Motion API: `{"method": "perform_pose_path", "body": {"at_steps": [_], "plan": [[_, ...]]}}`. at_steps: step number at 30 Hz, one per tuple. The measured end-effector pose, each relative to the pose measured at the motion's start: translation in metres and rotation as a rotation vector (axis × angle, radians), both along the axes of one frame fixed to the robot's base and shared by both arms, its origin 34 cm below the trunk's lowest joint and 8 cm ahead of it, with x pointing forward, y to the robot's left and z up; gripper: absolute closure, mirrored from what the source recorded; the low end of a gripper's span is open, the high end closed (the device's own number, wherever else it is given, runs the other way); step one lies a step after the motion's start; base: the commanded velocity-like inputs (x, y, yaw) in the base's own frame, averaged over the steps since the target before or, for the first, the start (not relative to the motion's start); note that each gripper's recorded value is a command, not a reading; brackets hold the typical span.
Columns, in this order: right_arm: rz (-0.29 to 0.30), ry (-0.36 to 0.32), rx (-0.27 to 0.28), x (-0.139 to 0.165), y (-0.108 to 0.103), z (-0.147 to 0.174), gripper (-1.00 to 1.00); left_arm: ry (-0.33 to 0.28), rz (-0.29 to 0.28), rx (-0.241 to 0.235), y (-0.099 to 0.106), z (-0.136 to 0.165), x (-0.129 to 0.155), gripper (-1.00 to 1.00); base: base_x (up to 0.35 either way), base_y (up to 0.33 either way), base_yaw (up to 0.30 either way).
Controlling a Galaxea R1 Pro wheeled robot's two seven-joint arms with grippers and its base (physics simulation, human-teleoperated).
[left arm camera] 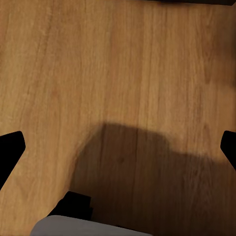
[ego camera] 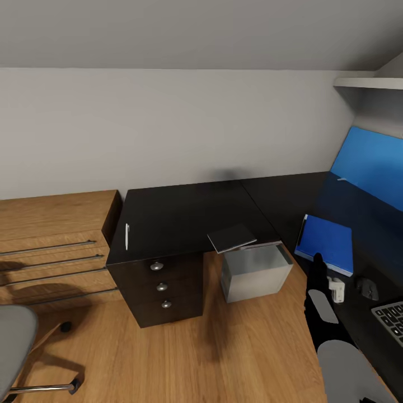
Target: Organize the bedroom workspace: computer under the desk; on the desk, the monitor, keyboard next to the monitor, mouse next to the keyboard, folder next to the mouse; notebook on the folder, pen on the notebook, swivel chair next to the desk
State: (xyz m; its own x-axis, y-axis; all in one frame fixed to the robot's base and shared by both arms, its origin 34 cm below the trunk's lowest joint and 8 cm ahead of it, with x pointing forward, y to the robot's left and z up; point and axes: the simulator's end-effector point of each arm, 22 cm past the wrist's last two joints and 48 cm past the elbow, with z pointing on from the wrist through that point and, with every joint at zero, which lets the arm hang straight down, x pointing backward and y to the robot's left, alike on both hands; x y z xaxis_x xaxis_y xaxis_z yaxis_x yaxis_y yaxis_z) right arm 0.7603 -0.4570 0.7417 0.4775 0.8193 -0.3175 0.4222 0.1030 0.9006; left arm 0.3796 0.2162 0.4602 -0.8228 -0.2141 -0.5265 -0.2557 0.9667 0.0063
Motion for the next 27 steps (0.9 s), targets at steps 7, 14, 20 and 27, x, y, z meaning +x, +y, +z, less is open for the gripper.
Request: {"method": "perform_pose_path", "body": {"at_steps": [7, 14, 20, 27], "plan": [[0.066, 0.010, 0.032, 0.010, 0.045, -0.011, -1.00, 0.000, 0.001, 0.000, 0.000, 0.000, 0.000, -1.00, 0.000, 0.000, 0.000], [0.120, 0.085, 0.079, 0.003, 0.082, -0.047, -1.00, 0.001, 0.001, 0.000, 0.000, 0.000, 0.000, -1.00, 0.000, 0.000, 0.000], [0.160, 0.116, 0.082, 0.002, 0.101, -0.058, -1.00, 0.000, 0.000, 0.000, 0.000, 0.000, 0.000, -1.00, 0.000, 0.000, 0.000], [0.173, 0.127, 0.092, 0.000, 0.111, -0.064, -1.00, 0.000, 0.000, 0.000, 0.000, 0.000, 0.000, -1.00, 0.000, 0.000, 0.000]]}}
